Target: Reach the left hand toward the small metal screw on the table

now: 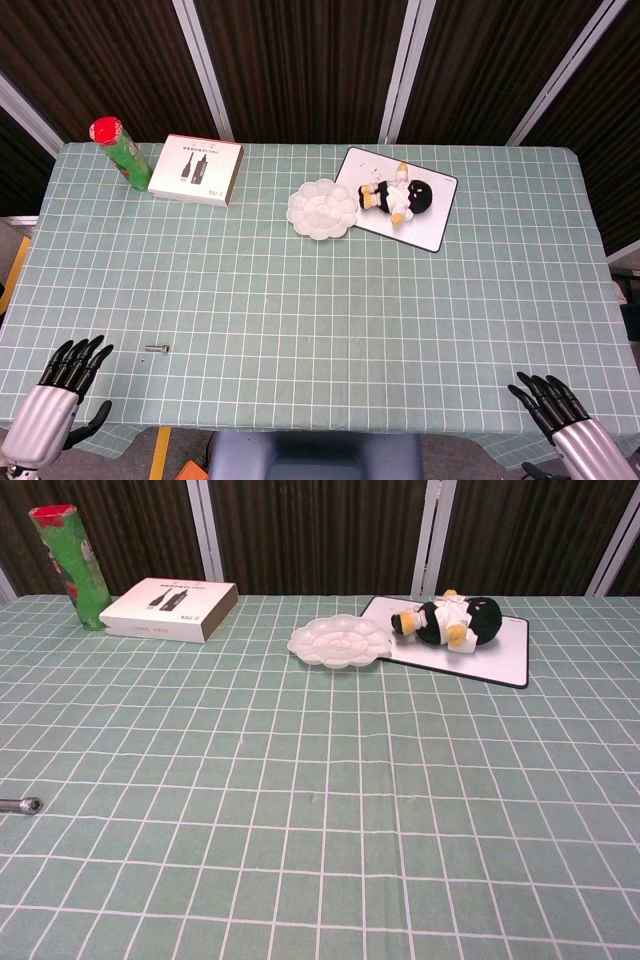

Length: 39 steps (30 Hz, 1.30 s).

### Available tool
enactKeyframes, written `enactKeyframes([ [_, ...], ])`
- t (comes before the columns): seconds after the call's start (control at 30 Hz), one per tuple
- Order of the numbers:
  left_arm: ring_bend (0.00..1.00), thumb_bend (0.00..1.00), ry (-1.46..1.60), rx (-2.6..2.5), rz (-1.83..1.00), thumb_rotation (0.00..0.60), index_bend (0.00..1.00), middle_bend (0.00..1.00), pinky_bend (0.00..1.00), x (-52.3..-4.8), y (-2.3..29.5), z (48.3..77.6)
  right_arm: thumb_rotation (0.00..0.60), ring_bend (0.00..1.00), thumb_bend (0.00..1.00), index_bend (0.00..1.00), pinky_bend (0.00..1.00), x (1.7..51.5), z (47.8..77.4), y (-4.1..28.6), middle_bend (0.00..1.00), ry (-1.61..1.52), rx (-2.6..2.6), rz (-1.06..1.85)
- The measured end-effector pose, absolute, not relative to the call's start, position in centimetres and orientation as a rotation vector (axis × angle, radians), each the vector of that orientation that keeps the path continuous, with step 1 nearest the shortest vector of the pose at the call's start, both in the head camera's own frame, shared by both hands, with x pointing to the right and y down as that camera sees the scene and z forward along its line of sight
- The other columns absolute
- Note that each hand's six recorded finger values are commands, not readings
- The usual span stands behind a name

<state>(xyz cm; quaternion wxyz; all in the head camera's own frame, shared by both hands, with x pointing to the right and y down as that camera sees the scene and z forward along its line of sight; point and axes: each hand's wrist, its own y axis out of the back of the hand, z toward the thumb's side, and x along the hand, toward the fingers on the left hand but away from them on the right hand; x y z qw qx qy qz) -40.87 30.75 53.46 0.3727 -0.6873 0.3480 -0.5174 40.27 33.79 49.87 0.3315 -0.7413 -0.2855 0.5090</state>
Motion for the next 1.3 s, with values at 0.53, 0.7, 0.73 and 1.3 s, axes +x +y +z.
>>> enactKeyframes([
  [0.53,1.00,0.39,0.776,-1.811,-1.437,0.600,0.26,1.00,1.00,-40.1,28.9,64.3,0.600,0.00,0.18,0.00,0.00,40.2,50.2,33.9,0.00,-0.733,-1.940,1.342],
  [0.7,1.00,0.38,0.765,-1.796,-1.473,0.600,0.31,1.00,1.00,-40.1,28.2,66.5,0.600,0.00,0.18,0.00,0.00,40.2,50.3,33.9,0.00,-0.732,-1.939,1.344],
  [0.73,1.00,0.38,0.762,-1.796,-1.480,0.600,0.31,1.00,1.00,-40.1,28.2,66.8,0.600,0.00,0.18,0.00,0.00,40.2,50.3,33.9,0.00,-0.730,-1.940,1.346],
  [1.3,1.00,0.38,0.767,-1.736,-1.554,0.600,0.44,1.00,1.00,-41.1,27.2,71.7,0.600,0.00,0.18,0.00,0.00,40.3,50.8,33.9,0.00,-0.710,-1.943,1.369],
])
